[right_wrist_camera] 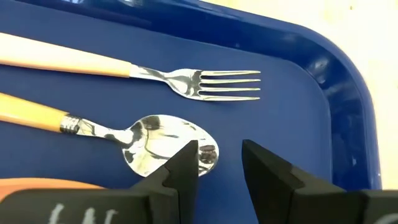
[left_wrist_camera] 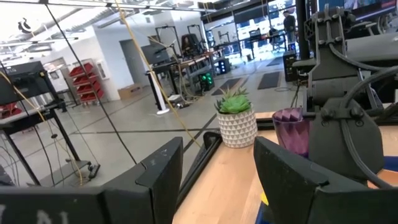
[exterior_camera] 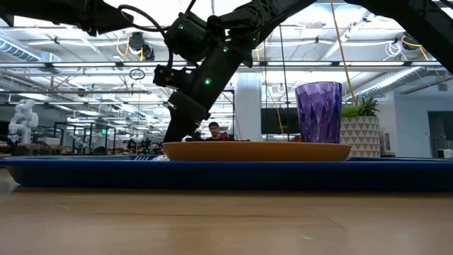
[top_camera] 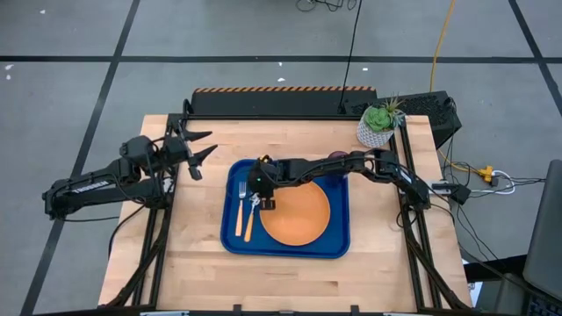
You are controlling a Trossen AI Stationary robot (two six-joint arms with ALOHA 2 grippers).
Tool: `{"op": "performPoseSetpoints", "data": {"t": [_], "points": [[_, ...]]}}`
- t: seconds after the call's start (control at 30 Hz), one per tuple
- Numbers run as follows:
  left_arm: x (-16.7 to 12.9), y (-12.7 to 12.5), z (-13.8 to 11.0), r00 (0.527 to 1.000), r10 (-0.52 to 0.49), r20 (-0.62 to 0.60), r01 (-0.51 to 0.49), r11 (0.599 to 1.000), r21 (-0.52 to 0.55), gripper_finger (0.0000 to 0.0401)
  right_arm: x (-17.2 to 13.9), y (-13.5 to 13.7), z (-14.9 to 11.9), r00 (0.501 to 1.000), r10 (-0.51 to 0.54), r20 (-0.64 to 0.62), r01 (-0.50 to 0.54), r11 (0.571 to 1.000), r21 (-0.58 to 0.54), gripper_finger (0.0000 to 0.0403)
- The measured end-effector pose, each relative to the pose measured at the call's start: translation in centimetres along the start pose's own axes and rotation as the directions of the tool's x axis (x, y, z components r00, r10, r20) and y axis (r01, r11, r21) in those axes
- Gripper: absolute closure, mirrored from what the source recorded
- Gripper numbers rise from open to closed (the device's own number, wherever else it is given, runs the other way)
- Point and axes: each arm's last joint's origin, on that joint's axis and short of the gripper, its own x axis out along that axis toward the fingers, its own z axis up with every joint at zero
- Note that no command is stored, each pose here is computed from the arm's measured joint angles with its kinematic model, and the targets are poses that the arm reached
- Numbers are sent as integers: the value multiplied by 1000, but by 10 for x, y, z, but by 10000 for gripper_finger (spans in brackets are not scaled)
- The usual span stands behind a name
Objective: Pick and place plate/cup/fork/spoon on tray
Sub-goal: Adjust the yellow spoon on the blue serving tray
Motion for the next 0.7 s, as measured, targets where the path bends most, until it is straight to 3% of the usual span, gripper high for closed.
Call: {"op": "performPoseSetpoints", "data": {"t": [0.7], "points": [[0, 0, 1, 1000, 3, 13, -3, 1000, -8, 201, 7, 2, -1, 1000, -9, 6, 9, 1000, -29, 289]]}}
